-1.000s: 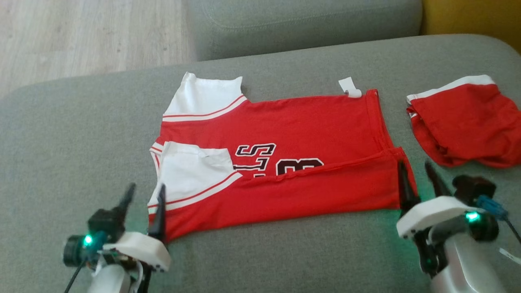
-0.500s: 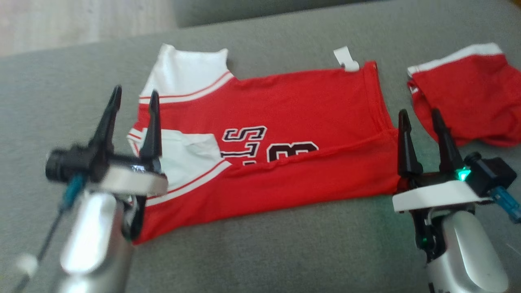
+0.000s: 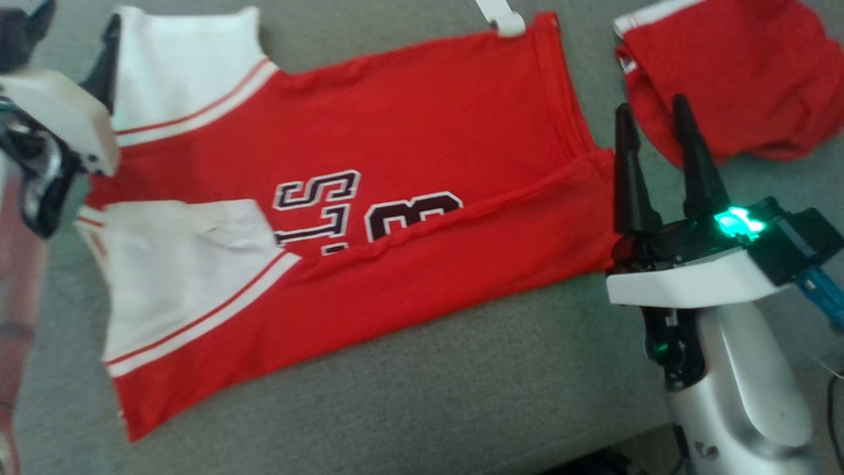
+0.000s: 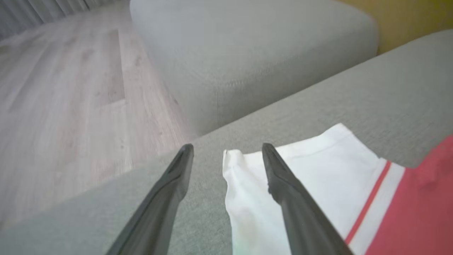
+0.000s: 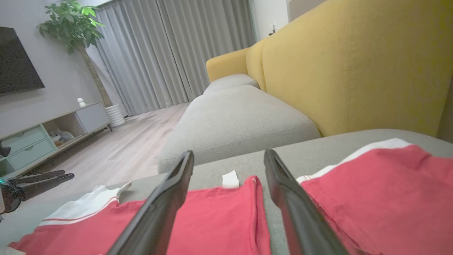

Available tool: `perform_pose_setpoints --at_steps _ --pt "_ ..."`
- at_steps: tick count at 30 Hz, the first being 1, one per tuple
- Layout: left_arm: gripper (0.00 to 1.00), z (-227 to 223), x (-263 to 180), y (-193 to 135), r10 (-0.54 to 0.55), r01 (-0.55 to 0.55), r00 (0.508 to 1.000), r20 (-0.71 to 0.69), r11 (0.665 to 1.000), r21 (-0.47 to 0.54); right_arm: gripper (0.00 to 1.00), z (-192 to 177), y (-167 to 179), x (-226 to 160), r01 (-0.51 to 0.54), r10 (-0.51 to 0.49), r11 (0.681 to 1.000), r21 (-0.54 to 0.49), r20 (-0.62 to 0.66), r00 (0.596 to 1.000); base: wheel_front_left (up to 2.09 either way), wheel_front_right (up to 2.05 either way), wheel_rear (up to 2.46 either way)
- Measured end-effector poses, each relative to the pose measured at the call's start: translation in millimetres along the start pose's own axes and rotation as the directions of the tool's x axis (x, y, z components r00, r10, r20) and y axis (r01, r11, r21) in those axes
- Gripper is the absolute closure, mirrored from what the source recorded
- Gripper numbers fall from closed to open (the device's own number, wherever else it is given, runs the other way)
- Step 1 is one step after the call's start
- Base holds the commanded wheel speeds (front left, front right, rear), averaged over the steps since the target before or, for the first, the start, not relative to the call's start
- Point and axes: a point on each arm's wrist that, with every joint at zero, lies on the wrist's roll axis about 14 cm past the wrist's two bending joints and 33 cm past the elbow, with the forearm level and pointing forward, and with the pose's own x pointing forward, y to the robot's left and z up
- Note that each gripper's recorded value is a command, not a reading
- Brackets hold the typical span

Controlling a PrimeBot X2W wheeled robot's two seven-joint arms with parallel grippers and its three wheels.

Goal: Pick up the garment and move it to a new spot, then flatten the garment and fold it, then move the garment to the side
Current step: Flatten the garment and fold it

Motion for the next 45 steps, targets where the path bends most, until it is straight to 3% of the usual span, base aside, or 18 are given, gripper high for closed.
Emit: perform_pose_setpoints --at_steps 8,17,18,19,20,27,34,39,45 --pt "0.0 -46 42 2 -0.038 0.03 0.986 -0.165 0.998 -0.052 0.0 -21 -18 -6 0.052 -0.052 0.999 -0.006 -0.064 0.997 0.0 0.0 0.0" --pt "0.0 -55 57 3 -0.039 0.022 0.973 -0.227 0.997 -0.078 0.0 -21 -26 -6 0.068 -0.07 0.997 -0.022 -0.066 0.995 0.0 0.0 0.0" --pt "0.32 -56 57 3 -0.042 0.022 0.97 -0.239 0.996 -0.089 0.0 -21 -26 -6 0.069 -0.07 0.997 -0.022 -0.067 0.995 0.0 0.0 0.0" --pt "0.79 -57 57 2 -0.047 0.025 0.968 -0.246 0.995 -0.094 0.0 -21 -26 -6 0.07 -0.071 0.997 -0.022 -0.067 0.995 0.0 0.0 0.0" --pt "1.0 -57 56 0 -0.054 0.029 0.966 -0.251 0.994 -0.102 0.0 -21 -27 -6 0.071 -0.073 0.997 -0.022 -0.067 0.995 0.0 0.0 0.0" --pt "1.0 -48 43 -11 -0.081 0.059 0.975 -0.208 0.992 -0.108 0.0 -21 -29 -5 0.073 -0.076 0.996 -0.047 -0.067 0.995 0.0 0.0 0.0" --pt "1.0 8 12 -32 -0.117 0.12 0.992 0.053 0.991 -0.064 0.0 -15 -24 12 0.023 -0.038 0.981 -0.194 -0.071 0.997 0.0 0.0 0.0" --pt "1.0 33 -25 -30 -0.112 0.118 0.975 0.193 0.993 -0.022 0.0 -25 -20 36 -0.03 -0.021 0.969 -0.244 -0.204 0.979 0.0 0.0 0.0" --pt "1.0 19 -70 -44 -0.129 0.137 0.967 0.219 0.99 -0.02 0.0 -36 -17 68 -0.085 -0.019 0.959 -0.269 -0.36 0.933 0.0 0.0 0.0"
